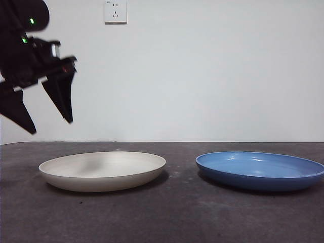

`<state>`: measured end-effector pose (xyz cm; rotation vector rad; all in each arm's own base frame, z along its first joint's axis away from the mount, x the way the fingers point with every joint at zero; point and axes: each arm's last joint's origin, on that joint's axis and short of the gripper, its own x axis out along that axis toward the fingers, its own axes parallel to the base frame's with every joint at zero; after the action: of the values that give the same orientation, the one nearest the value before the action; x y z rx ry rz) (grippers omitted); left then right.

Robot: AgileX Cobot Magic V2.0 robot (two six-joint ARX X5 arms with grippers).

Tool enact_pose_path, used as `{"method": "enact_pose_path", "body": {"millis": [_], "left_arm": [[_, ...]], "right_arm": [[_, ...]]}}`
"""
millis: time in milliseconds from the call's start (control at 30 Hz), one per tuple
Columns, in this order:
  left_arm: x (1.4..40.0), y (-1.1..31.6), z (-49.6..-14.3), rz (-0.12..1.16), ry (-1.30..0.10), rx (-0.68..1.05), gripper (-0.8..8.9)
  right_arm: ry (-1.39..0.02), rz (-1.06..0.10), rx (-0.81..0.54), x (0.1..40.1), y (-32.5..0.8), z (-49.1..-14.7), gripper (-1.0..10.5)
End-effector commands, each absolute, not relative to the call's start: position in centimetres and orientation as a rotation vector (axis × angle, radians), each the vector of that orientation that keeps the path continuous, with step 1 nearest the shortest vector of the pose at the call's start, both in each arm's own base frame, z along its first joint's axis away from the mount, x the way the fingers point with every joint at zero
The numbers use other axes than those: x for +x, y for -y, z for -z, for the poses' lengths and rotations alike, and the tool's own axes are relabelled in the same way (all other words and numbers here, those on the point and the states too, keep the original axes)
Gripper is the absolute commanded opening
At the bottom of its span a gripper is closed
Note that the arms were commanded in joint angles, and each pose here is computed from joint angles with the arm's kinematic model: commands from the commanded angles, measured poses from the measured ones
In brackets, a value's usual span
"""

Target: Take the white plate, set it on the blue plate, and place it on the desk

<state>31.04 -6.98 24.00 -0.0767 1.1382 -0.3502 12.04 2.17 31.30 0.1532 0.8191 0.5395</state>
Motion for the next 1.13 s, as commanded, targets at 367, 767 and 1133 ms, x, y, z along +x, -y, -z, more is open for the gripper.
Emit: {"method": "enact_pose_path", "body": {"millis": [367, 767, 1133], "left_arm": [[33.6, 8.2, -20.3, 0.342, -1.19, -0.044, 4.04], [34.2, 8.9, -18.0, 0.327, -1.243, -0.023, 4.04], [34.2, 9.0, -18.0, 0.33, -1.239, -0.021, 0.73]], "right_arm": [[-0.797, -0.548, 0.145, 12.2, -2.2, -31.8, 4.1], [-0.792, -0.549, 0.144, 12.2, -2.2, -31.9, 4.1], [-0.789, -0.548, 0.143, 12.2, -2.2, -31.9, 4.1]]}}
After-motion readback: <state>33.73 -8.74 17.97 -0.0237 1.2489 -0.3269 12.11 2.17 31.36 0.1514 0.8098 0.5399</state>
